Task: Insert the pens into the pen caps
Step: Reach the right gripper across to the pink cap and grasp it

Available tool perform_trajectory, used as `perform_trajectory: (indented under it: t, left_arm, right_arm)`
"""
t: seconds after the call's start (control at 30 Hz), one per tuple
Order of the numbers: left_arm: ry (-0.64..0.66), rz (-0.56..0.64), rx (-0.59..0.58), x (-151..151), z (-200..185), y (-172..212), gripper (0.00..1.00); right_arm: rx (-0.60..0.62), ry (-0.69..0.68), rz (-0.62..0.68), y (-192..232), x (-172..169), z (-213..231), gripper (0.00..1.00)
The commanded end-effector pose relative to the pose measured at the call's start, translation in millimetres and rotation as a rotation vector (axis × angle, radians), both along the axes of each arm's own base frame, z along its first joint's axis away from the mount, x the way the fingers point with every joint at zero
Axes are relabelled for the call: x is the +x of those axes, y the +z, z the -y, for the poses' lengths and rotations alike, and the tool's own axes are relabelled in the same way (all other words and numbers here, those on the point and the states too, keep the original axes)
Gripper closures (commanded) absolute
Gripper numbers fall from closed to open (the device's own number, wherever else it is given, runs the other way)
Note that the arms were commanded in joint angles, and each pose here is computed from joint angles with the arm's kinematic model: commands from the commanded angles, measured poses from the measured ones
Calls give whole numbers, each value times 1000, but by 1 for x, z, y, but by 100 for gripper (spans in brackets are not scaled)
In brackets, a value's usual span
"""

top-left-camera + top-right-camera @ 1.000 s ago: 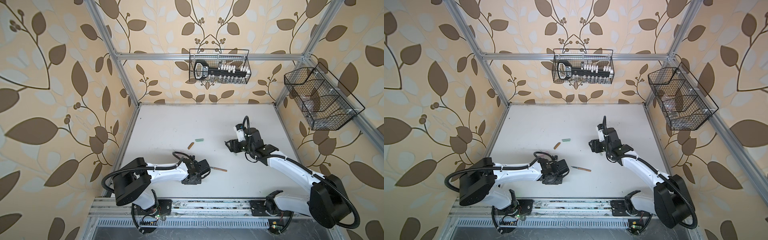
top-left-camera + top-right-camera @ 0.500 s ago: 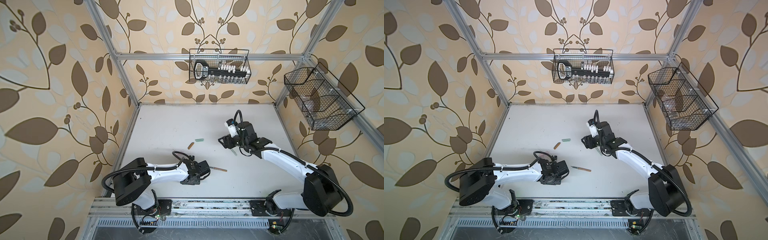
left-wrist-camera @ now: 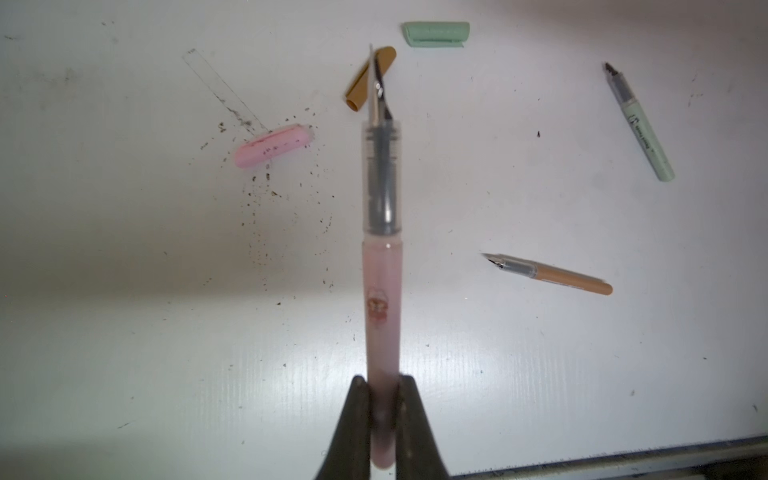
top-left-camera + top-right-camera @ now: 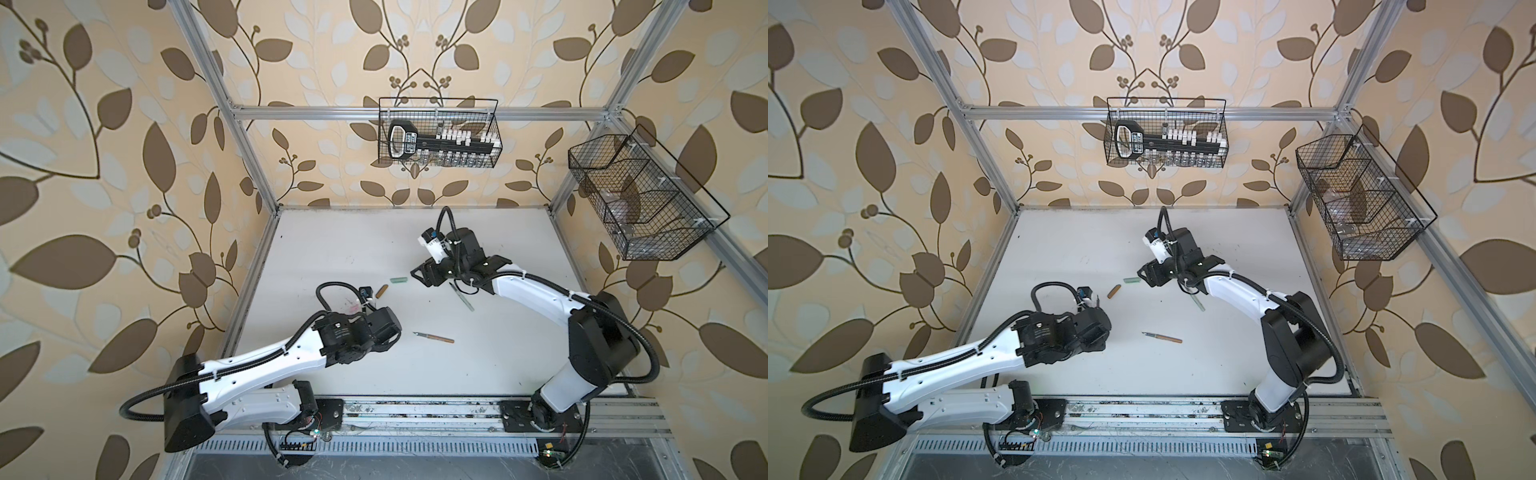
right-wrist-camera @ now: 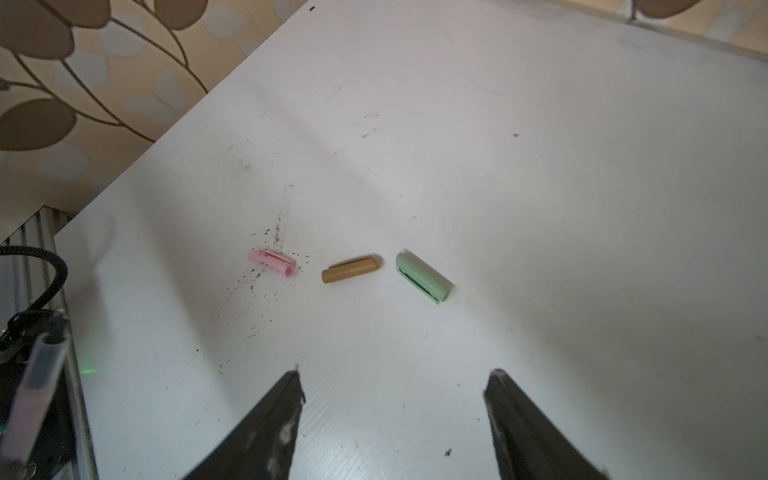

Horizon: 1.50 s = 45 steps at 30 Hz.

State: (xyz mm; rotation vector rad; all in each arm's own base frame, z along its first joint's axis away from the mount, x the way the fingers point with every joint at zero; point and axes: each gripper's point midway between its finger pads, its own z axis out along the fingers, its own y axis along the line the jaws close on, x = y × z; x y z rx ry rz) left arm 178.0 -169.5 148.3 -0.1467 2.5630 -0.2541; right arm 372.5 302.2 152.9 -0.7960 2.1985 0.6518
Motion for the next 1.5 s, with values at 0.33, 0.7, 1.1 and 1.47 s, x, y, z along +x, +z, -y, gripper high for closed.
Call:
perform_trajectory:
  t: [0.33, 0.7, 1.1, 1.47]
  left_arm:
    - [353, 5, 117, -11, -104, 5, 90]
    - [329, -4, 133, -13, -106, 12, 90]
    - [316, 1, 149, -15, -110, 15, 90]
    - [309, 5, 150, -15, -110, 17, 90]
  right_arm:
    - [-65, 416, 41, -47, -45, -136, 27]
    - [-212, 547, 50, -93, -53, -172, 26]
    - [-306, 584, -1, -135, -61, -185, 27]
    - [-417, 482, -27, -153, -52, -165, 42]
